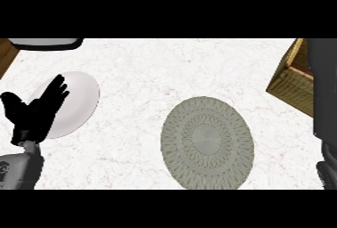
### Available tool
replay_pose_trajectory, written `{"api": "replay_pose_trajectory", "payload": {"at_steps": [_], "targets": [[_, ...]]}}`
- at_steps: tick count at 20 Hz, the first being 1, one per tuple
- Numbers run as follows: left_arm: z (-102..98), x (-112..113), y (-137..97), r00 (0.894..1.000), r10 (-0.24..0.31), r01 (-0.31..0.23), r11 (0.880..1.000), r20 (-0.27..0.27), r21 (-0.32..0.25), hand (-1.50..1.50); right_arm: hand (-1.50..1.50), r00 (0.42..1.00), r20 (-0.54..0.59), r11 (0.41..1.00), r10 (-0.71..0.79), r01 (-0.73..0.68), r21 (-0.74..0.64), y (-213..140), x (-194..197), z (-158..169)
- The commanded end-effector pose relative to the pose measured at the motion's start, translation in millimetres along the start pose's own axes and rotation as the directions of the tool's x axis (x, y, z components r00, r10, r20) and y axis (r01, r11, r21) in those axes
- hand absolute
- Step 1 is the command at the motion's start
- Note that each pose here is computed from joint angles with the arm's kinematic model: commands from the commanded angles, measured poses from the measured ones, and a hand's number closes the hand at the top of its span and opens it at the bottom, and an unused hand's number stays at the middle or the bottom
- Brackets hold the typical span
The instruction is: Pick the pear from the placemat and place it in the basket
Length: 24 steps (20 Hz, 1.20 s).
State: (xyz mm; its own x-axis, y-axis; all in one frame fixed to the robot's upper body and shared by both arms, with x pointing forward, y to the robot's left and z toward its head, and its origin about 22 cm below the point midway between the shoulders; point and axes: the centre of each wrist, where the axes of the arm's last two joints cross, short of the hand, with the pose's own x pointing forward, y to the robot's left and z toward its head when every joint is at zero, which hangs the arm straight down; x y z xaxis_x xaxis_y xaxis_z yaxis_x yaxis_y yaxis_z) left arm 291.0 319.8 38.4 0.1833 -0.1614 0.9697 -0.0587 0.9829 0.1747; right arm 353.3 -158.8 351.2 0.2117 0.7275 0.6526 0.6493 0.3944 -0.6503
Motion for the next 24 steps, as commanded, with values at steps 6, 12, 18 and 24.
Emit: {"api": "replay_pose_trajectory", "payload": {"at_steps": [6, 12, 18, 24], "targets": [[-11.9, 14.8, 9.9, 1.0, 0.004, -0.004, 1.0, 0.0, 0.01, 0.0, 1.5, 0.995, -0.09, 0.999, 0.051, -0.052, -0.009, -16.5, -63.9, -50.4], [4.7, -4.4, -7.1, 1.0, 0.004, -0.004, 1.0, 0.01, 0.0, 0.0, 1.5, 0.995, -0.097, 0.999, 0.039, -0.041, -0.023, -15.3, -123.4, -66.2], [4.2, -5.4, -4.0, 1.0, 0.001, -0.001, 1.0, -0.005, 0.002, 0.0, 1.5, 0.994, -0.109, 0.999, 0.03, -0.035, -0.042, 18.0, -167.0, -69.7], [10.7, 3.3, -15.3, 1.0, -0.013, 0.013, 1.0, -0.003, 0.0, 0.0, -1.5, 0.97, -0.241, 0.991, -0.002, -0.03, -0.131, 4.1, -199.8, -73.9]]}}
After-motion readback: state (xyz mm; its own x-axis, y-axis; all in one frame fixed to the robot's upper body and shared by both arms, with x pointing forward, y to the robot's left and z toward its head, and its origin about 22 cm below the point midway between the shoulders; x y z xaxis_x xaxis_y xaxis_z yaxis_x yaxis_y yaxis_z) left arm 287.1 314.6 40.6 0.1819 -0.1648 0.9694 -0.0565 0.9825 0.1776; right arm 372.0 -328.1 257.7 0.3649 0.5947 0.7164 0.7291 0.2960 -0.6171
